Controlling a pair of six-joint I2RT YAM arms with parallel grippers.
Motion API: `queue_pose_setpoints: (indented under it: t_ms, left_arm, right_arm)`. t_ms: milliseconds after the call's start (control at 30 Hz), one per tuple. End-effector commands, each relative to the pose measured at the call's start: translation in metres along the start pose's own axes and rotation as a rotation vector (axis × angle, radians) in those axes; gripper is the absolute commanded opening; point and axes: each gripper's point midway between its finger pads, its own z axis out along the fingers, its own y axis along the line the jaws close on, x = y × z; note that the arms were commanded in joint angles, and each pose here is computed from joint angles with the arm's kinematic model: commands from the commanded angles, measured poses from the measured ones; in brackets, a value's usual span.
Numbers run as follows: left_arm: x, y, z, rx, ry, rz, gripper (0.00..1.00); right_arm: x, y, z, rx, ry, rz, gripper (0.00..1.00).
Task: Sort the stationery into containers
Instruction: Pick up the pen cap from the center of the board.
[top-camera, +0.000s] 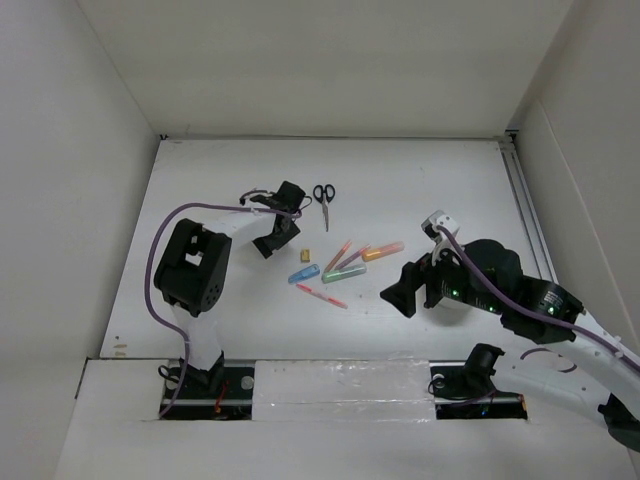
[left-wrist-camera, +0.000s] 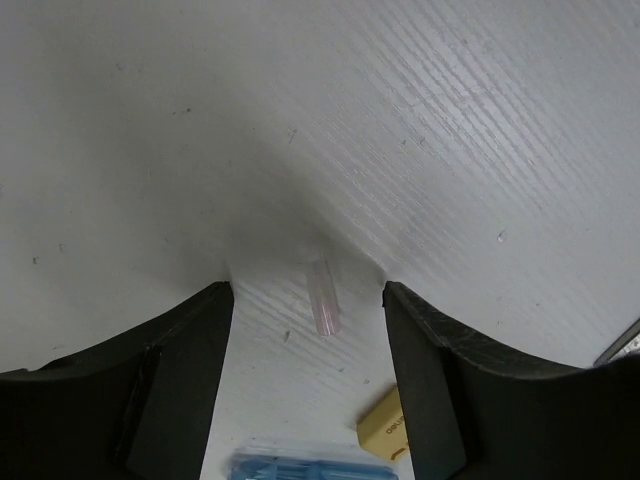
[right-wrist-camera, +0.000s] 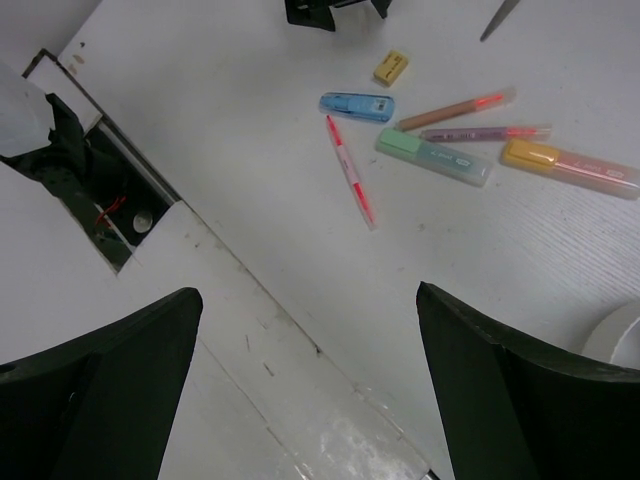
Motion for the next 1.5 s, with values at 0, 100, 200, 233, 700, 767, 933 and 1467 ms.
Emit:
queue_pose_setpoints:
  t_ms: [0,100,200,233,700,767,933,1467]
  left_arm:
    - [0.003,0.007,0.003,-0.031,0.0,-0.014,0.57]
    - [0.009,0.008,0.009,-0.045,0.016,-0.015,0.45]
    - [0.012,0.009,0.012,-0.051,0.029,-0.011,0.39]
    - [0.012,0.009,0.012,-0.051,0.029,-0.011,0.39]
    - [0.022,0.024,0.02,-0.137,0.068,0.059,0.35]
    - [0.028,0.025,0.021,-0.135,0.093,0.072,0.35]
    - [0.038,0.025,0.028,-0.142,0.135,0.1,0.34]
    - [0.043,0.023,0.032,-0.131,0.164,0.149,0.0]
  right_arm:
    - [-0.012,0.009,-0.001,-0.036,-0.05,0.003,0.94]
    - [-0.012,0.009,-0.001,-0.036,-0.05,0.003,0.94]
    - [-0.014,0.009,-0.001,-0.039,-0.059,-0.006,0.94]
    - [-0.014,0.009,-0.001,-0.039,-0.059,-0.006,0.94]
    - [-0.02,0.013,-0.009,-0.06,-0.092,-0.015,0.94]
    - [-0.02,0.013,-0.009,-0.06,-0.092,-0.015,0.94]
    - [-0.023,0.015,-0.011,-0.072,-0.098,-0.025,0.94]
    - [-0.025,0.025,-0.01,-0.128,-0.107,-0.04,0.93]
